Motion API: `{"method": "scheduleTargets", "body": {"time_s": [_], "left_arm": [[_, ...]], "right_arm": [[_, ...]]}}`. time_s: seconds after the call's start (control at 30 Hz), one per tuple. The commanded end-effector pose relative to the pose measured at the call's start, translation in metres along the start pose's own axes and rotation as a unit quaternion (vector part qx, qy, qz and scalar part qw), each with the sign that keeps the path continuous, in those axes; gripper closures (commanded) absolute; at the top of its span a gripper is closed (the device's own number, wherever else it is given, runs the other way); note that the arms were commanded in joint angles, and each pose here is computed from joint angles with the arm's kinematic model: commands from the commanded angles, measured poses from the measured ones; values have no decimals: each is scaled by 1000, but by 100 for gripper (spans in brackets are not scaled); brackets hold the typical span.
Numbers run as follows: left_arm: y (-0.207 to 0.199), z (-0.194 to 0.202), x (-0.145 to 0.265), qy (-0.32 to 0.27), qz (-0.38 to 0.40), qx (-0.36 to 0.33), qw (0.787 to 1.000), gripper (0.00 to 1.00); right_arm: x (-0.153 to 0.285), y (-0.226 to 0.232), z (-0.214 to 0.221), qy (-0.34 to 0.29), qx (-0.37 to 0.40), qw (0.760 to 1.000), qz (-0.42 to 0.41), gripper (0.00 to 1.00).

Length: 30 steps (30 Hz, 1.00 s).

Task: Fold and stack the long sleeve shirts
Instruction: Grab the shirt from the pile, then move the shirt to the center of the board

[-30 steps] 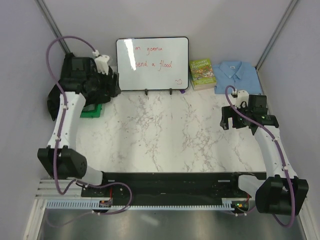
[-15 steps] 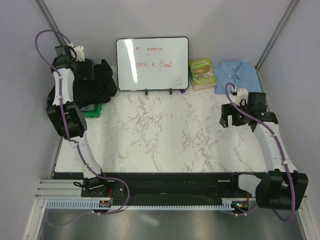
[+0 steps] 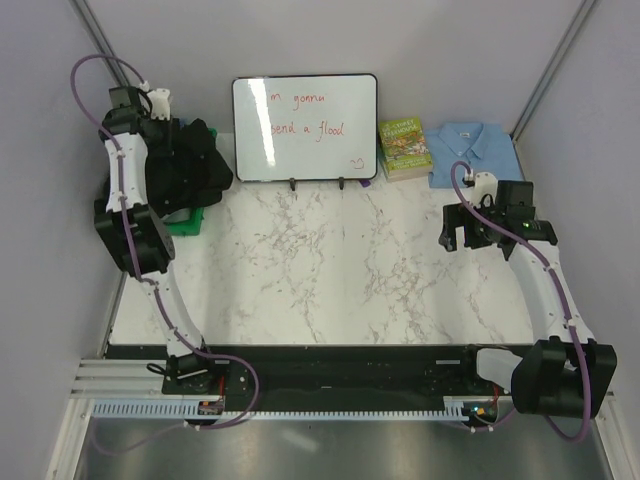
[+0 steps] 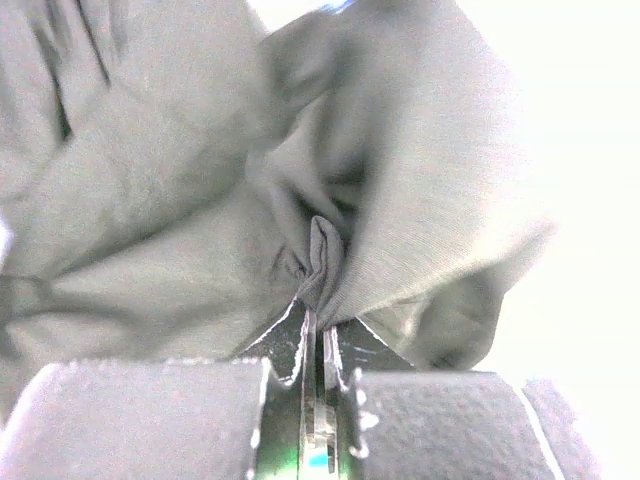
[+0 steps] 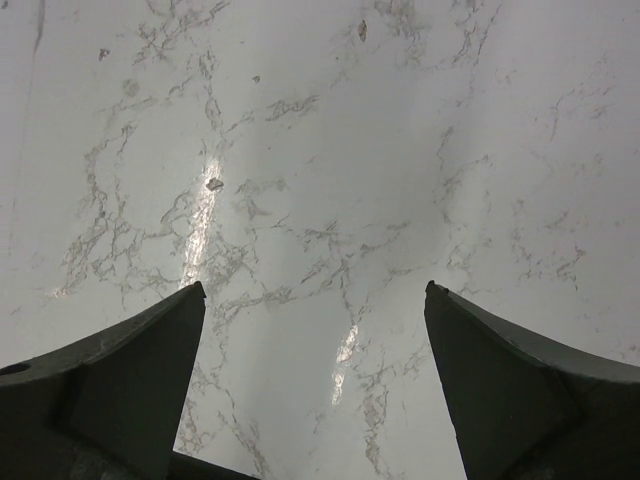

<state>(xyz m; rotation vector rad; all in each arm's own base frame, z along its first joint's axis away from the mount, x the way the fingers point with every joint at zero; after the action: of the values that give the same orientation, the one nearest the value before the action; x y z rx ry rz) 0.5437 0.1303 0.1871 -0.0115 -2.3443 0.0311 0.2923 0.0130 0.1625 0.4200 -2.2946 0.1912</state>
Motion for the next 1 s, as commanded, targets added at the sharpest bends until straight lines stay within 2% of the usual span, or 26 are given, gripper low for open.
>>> {"method": "scheduleTargets", "body": {"time_s": [0.0,0.03,0.07,0.1,0.2,0.23,0.3,0.33,0.4,0.5,0.53,0.6,0.63,0.67,0.7,0.73,0.8,0.83,0.87,0.9,0.93,0.97], "left_arm": [[-123,-79,182,-158,136,-99,973,98],[-141,-72,198,-158,149,-108,970,98],[-161,-74,233,-182,157,-121,963,98],[-199,-71,251,-190,189,-142,953,98],[-251,-75,318,-241,243,-141,929,98],[-259,-89,348,-281,253,-135,916,98],[-281,-98,384,-312,294,-115,896,98],[-283,-108,409,-346,295,-108,884,98],[-293,-112,434,-373,319,-99,866,98],[-304,-100,417,-343,347,-89,868,98],[-311,-83,399,-306,365,-92,874,98],[-315,-70,381,-287,375,-92,876,98],[-316,-45,354,-251,376,-87,888,98],[-316,-36,339,-241,374,-85,892,98],[-316,-36,329,-257,369,-85,889,98],[-313,-9,293,-217,355,-75,906,98],[-306,13,269,-199,338,-76,917,98],[-301,44,234,-159,319,-68,932,98],[-296,62,219,-138,311,-71,938,94],[-285,95,190,-89,290,-65,951,80],[-276,118,177,-48,280,-65,957,65],[-268,135,165,-22,279,-84,956,36]], "right_arm": [[16,3,-28,-42,10,999,-6,2],[19,3,-30,-47,11,999,-7,2],[20,4,-31,-47,9,999,-9,2],[23,5,-32,-49,7,999,-9,2],[31,8,-39,-59,5,998,-12,2],[33,10,-41,-62,3,998,-17,2],[38,14,-45,-69,2,997,-23,2],[40,15,-46,-70,-3,997,-25,2],[45,16,-53,-82,-1,996,-27,2],[50,16,-62,-91,1,995,-27,2],[51,15,-64,-93,1,995,-28,2],[48,16,-67,-91,2,995,-38,2],[47,16,-69,-90,1,995,-41,2],[45,16,-70,-86,3,995,-43,2],[41,14,-71,-81,3,996,-48,2],[39,13,-71,-76,3,996,-50,2],[29,12,-69,-64,4,996,-58,2],[26,12,-68,-60,4,996,-63,2],[17,12,-65,-49,3,996,-74,2],[11,13,-63,-43,6,995,-85,2],[7,18,-62,-39,8,993,-110,2],[3,22,-57,-23,4,992,-126,2]]}}
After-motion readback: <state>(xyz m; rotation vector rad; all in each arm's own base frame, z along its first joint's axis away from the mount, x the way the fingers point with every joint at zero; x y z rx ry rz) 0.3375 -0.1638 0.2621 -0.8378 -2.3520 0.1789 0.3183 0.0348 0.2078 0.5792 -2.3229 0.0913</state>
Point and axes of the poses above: each gripper's point midway between its finger pads, its own x axis back along the fingers, its own y axis along the line the jaws close on, z = x × y, the point moved 1 cm from there along x, back along the fingers, and after that the axes turned 9 degrees about x, right-handed, at the moved point
